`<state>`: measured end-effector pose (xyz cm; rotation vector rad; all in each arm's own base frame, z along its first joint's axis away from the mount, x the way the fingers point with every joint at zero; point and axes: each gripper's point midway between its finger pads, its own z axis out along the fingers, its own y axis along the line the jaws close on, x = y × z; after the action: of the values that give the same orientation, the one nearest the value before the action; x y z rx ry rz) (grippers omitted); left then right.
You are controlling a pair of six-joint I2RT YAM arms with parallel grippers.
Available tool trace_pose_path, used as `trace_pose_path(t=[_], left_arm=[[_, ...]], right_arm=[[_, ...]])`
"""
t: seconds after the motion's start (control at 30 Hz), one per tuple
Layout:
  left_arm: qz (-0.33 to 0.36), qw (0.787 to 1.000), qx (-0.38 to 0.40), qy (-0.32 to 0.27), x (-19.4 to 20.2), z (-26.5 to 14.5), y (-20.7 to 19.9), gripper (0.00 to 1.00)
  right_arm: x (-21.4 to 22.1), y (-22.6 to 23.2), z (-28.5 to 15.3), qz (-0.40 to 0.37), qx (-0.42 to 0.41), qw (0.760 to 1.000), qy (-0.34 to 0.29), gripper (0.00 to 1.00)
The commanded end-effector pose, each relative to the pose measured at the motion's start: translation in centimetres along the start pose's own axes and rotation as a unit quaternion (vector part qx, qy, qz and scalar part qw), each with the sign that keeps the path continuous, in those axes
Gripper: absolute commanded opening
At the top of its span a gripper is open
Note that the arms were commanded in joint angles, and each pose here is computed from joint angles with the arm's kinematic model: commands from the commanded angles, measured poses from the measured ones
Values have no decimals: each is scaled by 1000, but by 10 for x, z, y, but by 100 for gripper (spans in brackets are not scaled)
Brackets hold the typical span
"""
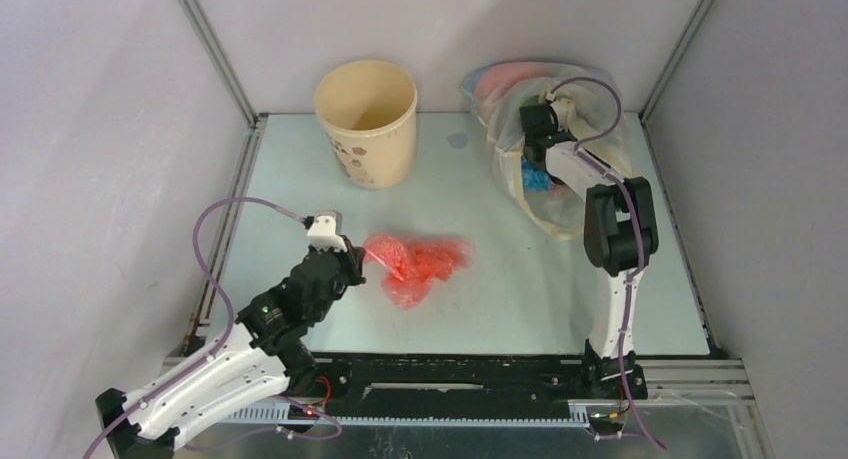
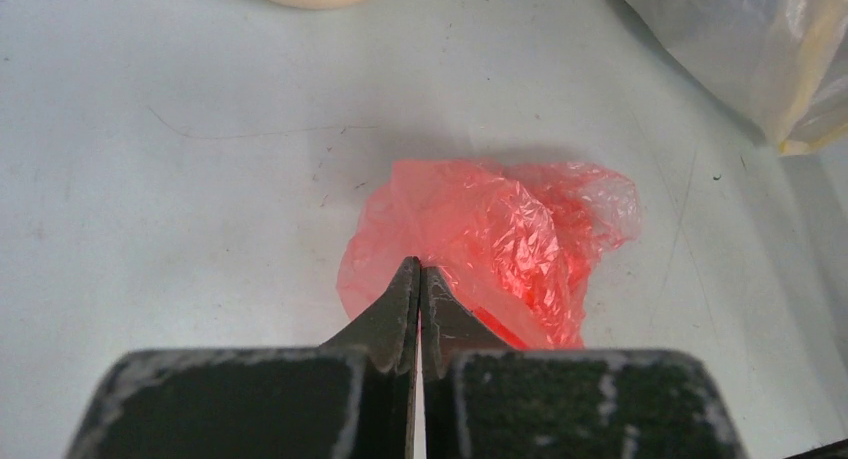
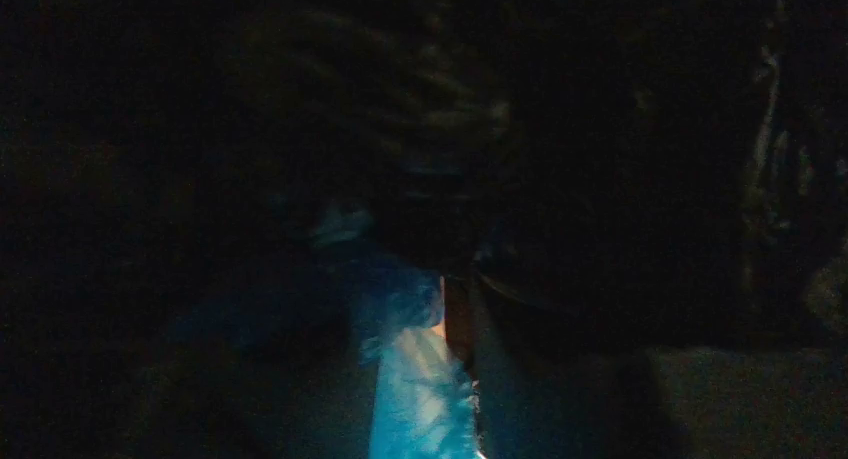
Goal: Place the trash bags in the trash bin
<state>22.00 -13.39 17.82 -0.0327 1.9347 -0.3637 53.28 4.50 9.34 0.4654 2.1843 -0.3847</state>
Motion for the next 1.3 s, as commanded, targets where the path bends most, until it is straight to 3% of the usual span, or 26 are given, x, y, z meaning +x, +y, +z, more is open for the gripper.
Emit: trace_pose_path(t=[0.0,0.33,0.7,0.83,1.0,1.1,1.2,1.27], left_arm=[[-19,999,25,-12,-7,2,-12,0],[-6,998,57,0,-6,1,-24,0],[-17,994,105,15,5,4,-43,0],[-13,994,108,20,8,5,-45,0],[-10,993,114,29,14,5,-46,0],[-12,993,118,28,16,4,-45,0],[-10,995,98,30,22,5,-35,0],[-6,997,61,36,29,8,-20,0]], right_arm=[[-7,-3,-45,19,-64,998,-7,47],[11,-57,-131,68,-136,988,-29,56],[38,-39,-223,44,-312,948,-28,74],[68,-1,-270,-15,-397,917,-30,81],[124,45,-335,-130,-507,852,-31,80],[156,60,-351,-179,-527,830,-17,78],[171,62,-335,-181,-482,857,-5,75],[176,59,-319,-161,-448,879,14,64]])
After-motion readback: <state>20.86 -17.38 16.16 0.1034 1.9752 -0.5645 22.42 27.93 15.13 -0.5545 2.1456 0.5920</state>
